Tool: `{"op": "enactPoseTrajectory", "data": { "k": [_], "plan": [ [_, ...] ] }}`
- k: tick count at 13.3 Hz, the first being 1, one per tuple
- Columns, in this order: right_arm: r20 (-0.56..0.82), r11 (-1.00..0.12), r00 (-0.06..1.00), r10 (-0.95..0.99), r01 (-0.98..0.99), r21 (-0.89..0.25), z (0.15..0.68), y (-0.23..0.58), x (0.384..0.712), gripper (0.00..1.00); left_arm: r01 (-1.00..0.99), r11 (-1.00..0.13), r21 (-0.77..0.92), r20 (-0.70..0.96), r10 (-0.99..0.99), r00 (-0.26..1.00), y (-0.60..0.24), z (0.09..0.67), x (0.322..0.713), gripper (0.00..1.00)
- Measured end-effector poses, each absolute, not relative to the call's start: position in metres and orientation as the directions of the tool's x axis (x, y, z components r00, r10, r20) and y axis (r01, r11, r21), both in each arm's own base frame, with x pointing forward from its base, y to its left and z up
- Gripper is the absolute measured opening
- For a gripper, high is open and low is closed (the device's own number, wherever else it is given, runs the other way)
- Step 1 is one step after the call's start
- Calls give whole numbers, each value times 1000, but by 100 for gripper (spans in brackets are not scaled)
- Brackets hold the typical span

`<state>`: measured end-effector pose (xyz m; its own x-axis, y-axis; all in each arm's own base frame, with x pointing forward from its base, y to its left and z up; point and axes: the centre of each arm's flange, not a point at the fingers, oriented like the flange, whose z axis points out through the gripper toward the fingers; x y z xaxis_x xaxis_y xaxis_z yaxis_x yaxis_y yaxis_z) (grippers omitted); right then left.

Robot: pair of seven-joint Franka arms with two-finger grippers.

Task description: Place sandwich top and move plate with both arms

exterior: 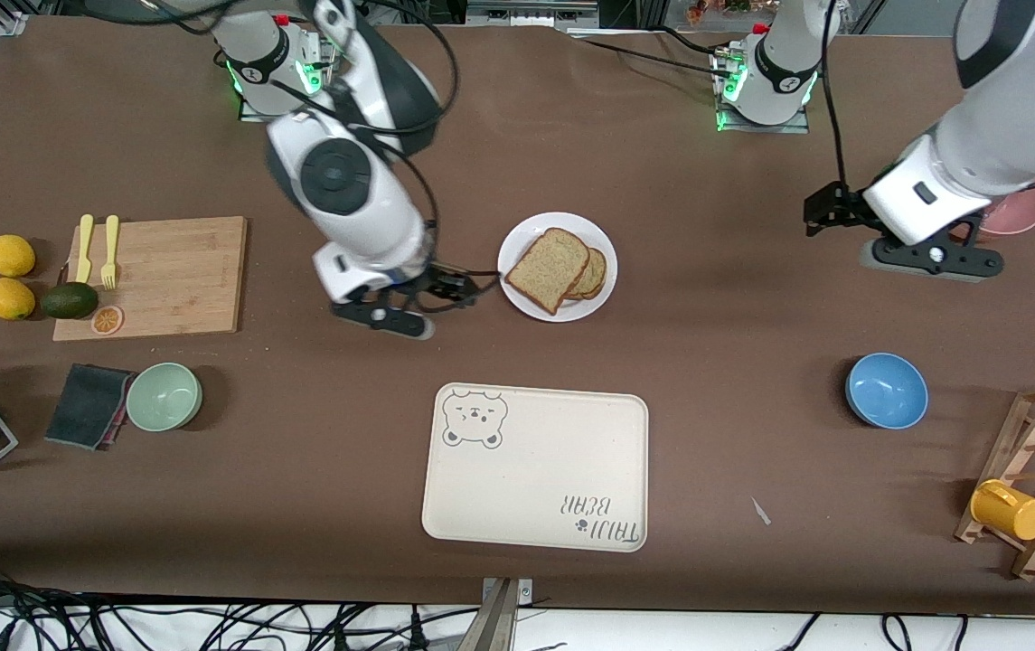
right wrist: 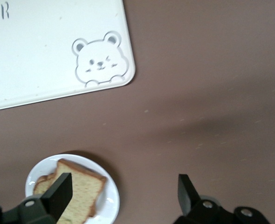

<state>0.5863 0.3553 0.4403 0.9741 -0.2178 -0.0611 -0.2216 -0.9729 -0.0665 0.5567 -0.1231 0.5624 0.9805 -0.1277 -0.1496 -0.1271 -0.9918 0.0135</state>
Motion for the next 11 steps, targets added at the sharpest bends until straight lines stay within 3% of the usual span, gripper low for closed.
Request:
{"op": "enactPoseTrajectory", "data": {
  "k": [5,11],
  "plan": [
    [-52,-997,996,-71,-73,-36,523,232,593,100,-122,-992,11,-149,-122,981,-124,563,557,100],
    [-66,-1000,998,25,25,2,625,80,547,100,-97,-995,11,-147,-97,984,-109,563,560,100]
  ]
}}
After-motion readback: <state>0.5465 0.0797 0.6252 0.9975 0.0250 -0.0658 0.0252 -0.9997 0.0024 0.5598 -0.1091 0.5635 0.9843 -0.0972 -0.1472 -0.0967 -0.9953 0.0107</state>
